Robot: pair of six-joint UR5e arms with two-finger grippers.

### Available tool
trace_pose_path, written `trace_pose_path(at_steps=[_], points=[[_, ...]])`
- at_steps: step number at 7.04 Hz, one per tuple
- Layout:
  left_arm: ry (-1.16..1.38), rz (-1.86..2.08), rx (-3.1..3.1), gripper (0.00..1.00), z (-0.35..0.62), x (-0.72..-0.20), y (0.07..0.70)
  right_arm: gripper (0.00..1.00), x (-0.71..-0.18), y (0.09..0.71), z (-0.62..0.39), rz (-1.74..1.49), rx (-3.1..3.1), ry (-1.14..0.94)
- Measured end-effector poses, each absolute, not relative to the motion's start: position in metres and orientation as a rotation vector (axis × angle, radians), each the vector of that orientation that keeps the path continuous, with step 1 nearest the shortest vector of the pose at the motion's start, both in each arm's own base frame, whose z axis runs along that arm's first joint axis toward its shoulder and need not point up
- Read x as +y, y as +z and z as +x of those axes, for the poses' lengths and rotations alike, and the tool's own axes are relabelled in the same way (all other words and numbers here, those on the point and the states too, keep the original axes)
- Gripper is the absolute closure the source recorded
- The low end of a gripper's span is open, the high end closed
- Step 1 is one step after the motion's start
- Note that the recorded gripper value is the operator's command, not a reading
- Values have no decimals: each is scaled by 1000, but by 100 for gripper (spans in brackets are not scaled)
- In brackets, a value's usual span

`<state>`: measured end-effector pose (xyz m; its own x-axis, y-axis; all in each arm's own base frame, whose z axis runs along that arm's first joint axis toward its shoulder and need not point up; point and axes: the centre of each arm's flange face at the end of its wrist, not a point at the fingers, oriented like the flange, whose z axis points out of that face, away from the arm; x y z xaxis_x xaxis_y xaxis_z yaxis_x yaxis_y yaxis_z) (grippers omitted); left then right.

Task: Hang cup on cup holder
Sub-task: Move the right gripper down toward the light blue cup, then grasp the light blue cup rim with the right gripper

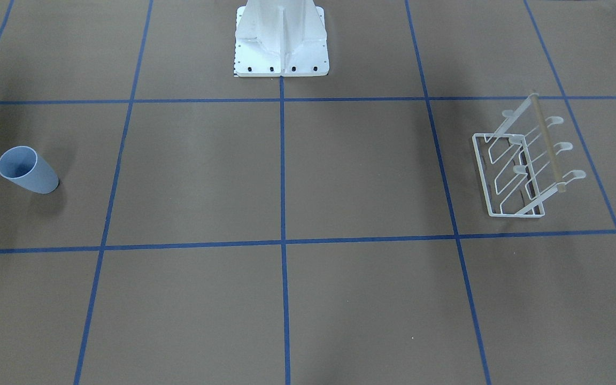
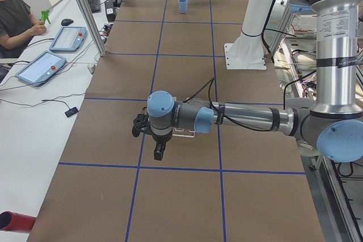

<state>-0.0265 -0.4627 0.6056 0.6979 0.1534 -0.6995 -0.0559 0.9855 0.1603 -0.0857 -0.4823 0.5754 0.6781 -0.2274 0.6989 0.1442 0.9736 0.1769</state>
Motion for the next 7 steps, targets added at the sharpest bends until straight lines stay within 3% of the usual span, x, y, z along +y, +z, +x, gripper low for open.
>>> trace_pose_path(at_steps=[6, 7], points=[[119, 137, 790, 1, -26, -466, 603, 1, -460, 563, -162, 31, -831, -186], [120, 138, 789, 1, -26, -466, 602, 8, -459, 565, -164, 27, -830, -190]])
